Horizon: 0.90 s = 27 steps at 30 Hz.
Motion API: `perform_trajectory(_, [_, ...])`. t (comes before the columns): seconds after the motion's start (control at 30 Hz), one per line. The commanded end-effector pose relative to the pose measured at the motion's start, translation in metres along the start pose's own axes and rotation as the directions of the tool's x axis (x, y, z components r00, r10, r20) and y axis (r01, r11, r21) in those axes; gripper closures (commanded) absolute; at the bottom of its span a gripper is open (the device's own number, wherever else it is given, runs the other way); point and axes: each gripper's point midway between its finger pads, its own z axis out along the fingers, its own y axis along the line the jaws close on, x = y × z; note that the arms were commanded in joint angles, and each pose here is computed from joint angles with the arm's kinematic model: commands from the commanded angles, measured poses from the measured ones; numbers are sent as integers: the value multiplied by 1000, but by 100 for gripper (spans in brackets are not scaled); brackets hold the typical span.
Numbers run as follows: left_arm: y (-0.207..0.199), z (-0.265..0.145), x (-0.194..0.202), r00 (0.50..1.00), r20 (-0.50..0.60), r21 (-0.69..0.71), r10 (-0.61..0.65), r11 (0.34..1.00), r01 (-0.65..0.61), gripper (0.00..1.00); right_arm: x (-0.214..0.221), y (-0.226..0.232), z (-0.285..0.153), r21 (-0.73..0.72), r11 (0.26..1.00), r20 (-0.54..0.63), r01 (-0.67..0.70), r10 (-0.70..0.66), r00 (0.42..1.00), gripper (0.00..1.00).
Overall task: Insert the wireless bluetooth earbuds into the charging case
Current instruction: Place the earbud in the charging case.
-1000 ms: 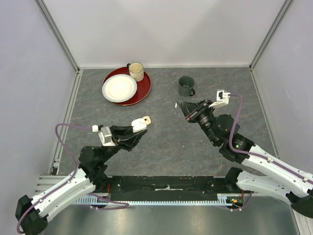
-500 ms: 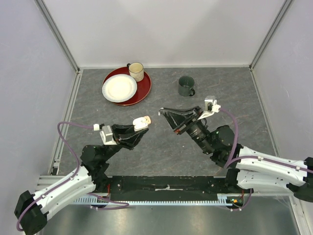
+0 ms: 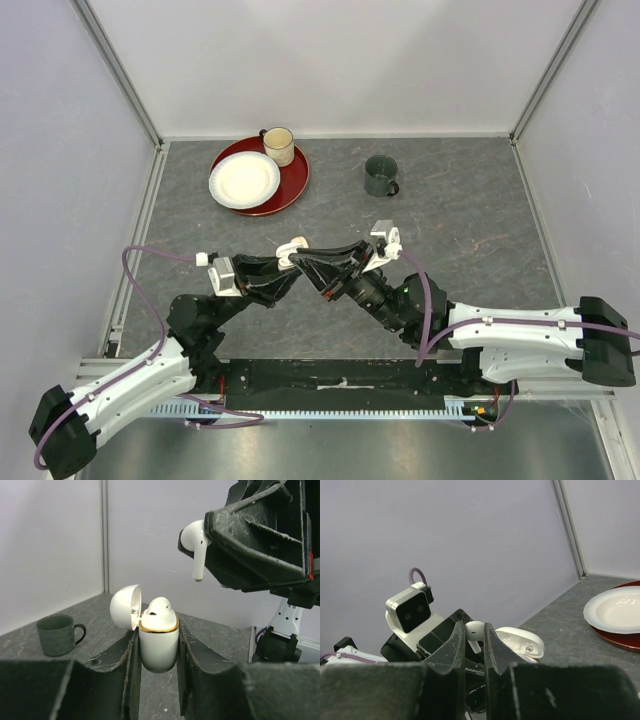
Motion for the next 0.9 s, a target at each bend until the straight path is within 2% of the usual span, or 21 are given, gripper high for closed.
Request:
perform_trajectory(0.0, [-7,6,-26,996,83,35,24,999,-27,98,-20,11,8,-22,1000,81,-17,19,997,100])
perform_trajectory(0.43, [-11,5,-31,995,97,53,35,998,-41,98,0,-3,13,49,998,42,-29,27,999,100])
perform_trajectory(0.87, [-11,4,-31,995,99,52,33,998,-38,98,10,-3,16,50,998,25,-45,44,999,100])
